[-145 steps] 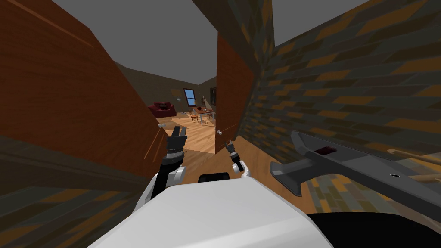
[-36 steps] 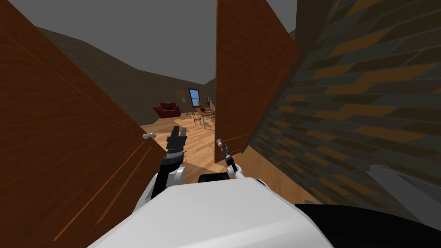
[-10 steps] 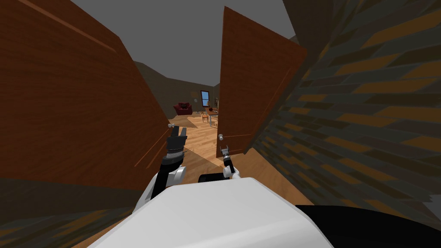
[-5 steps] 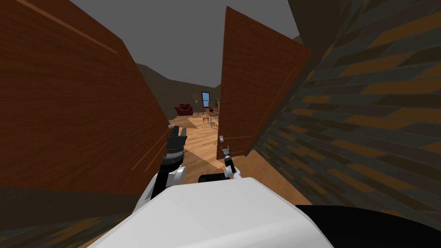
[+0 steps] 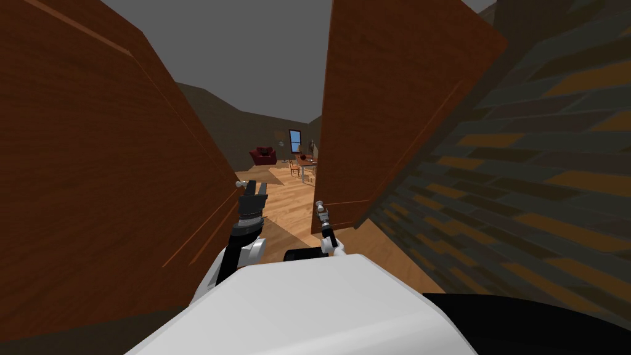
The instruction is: Push the door open
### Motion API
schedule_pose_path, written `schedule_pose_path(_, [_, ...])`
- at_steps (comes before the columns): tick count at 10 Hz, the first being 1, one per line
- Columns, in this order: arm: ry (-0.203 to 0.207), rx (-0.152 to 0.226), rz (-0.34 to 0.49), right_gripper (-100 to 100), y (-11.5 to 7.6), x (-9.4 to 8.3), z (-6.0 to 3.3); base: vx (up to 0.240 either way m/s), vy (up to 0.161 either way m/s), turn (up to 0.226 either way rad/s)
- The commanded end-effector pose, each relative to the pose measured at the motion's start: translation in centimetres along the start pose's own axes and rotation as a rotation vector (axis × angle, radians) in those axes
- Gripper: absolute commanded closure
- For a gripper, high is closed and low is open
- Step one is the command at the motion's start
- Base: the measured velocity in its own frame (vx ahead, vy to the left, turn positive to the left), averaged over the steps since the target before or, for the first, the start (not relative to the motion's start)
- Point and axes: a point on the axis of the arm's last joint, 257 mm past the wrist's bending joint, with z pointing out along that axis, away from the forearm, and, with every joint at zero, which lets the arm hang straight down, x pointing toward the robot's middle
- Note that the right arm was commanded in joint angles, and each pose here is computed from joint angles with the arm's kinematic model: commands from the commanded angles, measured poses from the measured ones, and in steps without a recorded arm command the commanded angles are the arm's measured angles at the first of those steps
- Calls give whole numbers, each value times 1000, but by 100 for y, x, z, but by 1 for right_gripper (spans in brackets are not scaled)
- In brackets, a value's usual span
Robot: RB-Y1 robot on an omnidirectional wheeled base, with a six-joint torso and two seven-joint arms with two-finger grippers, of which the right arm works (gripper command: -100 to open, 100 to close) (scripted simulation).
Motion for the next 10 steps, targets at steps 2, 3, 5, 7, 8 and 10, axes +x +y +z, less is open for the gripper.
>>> schedule_pose_path(2, [0, -1, 9, -100, -33, 10, 2, 135, 36, 14])
schedule_pose_path(3, [0, -1, 9, 100, -33, 10, 2, -9, -6, -14])
schedule_pose_path(5, [0, -1, 9, 100, -33, 10, 2, -27, -11, 9])
schedule_pose_path(7, [0, -1, 9, 100, -33, 10, 2, -13, -2, -1])
schedule_pose_path(8, [0, -1, 9, 100, -33, 10, 2, 0, 0, 0])
schedule_pose_path(10, [-8, -24, -3, 100, 117, -30, -6, 129, 42, -23])
